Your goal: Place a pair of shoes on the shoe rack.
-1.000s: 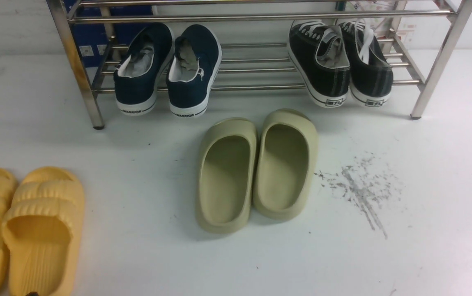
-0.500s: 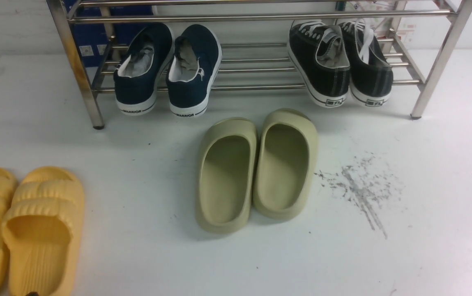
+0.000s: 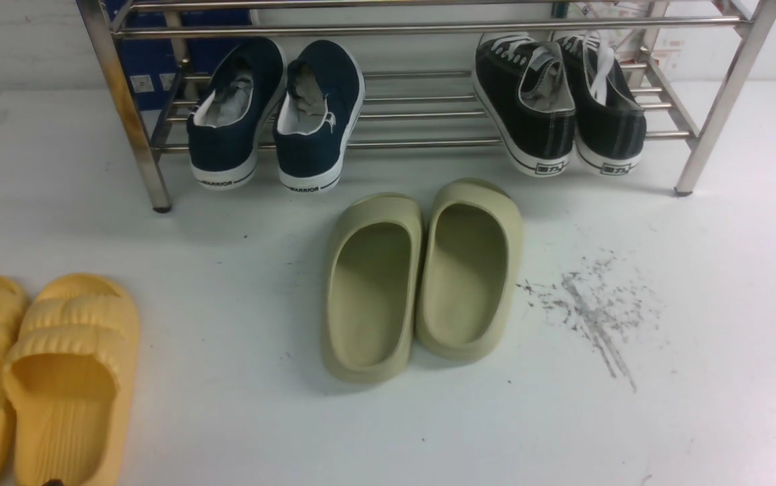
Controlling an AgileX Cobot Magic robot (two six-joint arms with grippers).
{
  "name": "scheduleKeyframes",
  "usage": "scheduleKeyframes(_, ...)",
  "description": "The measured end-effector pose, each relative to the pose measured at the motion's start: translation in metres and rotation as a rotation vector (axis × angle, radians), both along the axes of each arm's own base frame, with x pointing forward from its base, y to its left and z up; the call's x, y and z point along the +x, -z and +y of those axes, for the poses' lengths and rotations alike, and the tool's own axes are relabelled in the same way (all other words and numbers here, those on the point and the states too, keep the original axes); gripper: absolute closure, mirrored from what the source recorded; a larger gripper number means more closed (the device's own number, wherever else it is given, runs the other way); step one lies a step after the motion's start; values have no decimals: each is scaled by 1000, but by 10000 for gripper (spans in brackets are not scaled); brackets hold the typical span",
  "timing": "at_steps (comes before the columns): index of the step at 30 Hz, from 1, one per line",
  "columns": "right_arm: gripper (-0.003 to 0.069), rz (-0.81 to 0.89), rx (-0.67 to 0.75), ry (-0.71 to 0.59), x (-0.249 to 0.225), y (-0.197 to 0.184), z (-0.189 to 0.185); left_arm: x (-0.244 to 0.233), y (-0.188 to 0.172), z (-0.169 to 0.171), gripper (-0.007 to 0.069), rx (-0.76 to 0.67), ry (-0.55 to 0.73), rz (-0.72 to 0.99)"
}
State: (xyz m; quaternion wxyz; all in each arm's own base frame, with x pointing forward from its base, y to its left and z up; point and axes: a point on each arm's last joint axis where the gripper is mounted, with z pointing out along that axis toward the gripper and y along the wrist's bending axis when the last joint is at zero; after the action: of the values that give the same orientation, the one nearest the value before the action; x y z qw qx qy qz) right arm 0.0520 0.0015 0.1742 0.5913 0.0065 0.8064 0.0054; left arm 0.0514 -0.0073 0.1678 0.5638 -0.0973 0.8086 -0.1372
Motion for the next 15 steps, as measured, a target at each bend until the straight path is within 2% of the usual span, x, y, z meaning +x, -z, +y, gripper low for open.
scheduleKeyframes(15,601,0,2,1,0,0,0,0,0,0,387,0,0,0)
